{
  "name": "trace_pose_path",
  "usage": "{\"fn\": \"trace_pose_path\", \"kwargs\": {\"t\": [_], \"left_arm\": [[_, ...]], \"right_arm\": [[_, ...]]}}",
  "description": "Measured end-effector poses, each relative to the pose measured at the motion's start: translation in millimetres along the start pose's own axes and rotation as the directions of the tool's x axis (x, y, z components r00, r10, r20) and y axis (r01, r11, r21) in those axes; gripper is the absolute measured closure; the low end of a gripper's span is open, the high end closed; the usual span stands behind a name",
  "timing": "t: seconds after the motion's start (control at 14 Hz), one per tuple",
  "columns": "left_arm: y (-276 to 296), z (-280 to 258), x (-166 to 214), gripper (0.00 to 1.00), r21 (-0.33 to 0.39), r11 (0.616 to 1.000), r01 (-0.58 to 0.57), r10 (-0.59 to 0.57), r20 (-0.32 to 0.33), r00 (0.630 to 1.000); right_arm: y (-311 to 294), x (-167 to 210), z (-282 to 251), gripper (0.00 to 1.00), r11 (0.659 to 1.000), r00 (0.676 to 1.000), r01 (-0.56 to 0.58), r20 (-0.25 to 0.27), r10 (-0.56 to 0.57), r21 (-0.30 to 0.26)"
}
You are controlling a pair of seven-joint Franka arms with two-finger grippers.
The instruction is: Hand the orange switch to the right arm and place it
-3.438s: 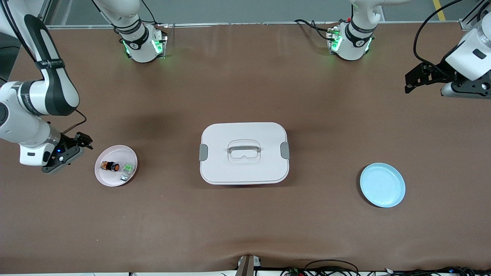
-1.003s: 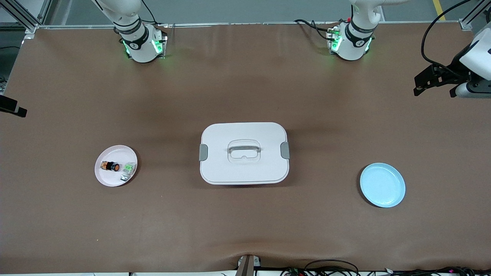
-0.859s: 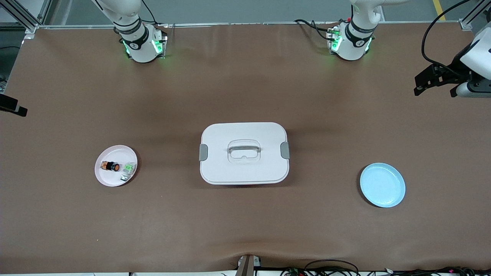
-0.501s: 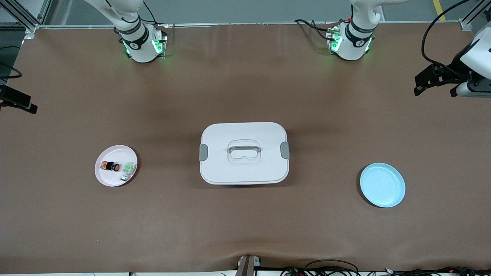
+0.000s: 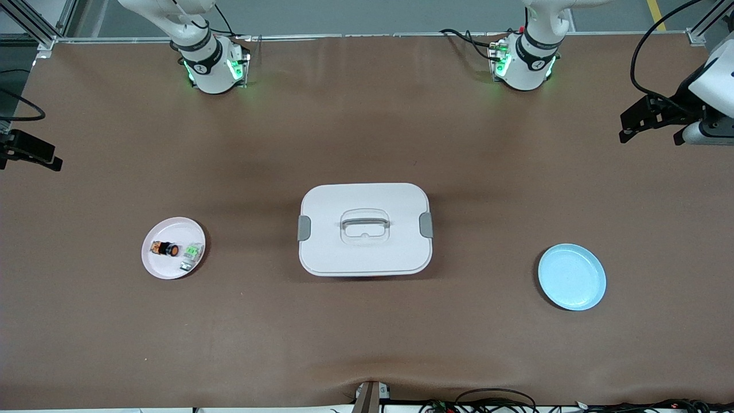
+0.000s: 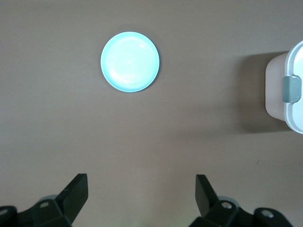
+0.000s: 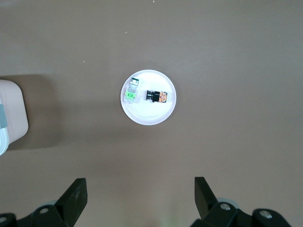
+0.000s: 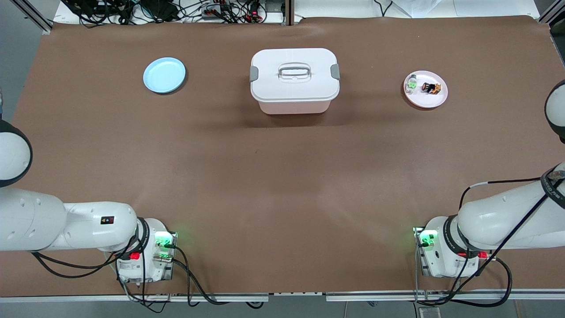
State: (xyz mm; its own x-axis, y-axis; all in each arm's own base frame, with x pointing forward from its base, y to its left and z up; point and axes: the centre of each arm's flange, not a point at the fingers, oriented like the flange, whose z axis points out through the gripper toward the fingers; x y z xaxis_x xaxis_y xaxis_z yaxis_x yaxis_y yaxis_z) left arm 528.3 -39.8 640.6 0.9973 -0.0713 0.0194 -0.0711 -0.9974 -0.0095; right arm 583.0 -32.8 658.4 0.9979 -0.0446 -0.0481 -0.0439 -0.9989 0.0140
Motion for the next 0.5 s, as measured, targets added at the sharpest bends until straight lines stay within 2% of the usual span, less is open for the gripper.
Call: {"fn": "trace_pose_path", "kwargs": {"t": [0.5], "left_arm": [[0,0,0,0.0,0.0,1.0,0.0,0.0,-0.001,1.0]], "right_arm": [[4,-28,12,0.0,1.0,1.0,-0.007,-0.004,0.007,0.013]]}}
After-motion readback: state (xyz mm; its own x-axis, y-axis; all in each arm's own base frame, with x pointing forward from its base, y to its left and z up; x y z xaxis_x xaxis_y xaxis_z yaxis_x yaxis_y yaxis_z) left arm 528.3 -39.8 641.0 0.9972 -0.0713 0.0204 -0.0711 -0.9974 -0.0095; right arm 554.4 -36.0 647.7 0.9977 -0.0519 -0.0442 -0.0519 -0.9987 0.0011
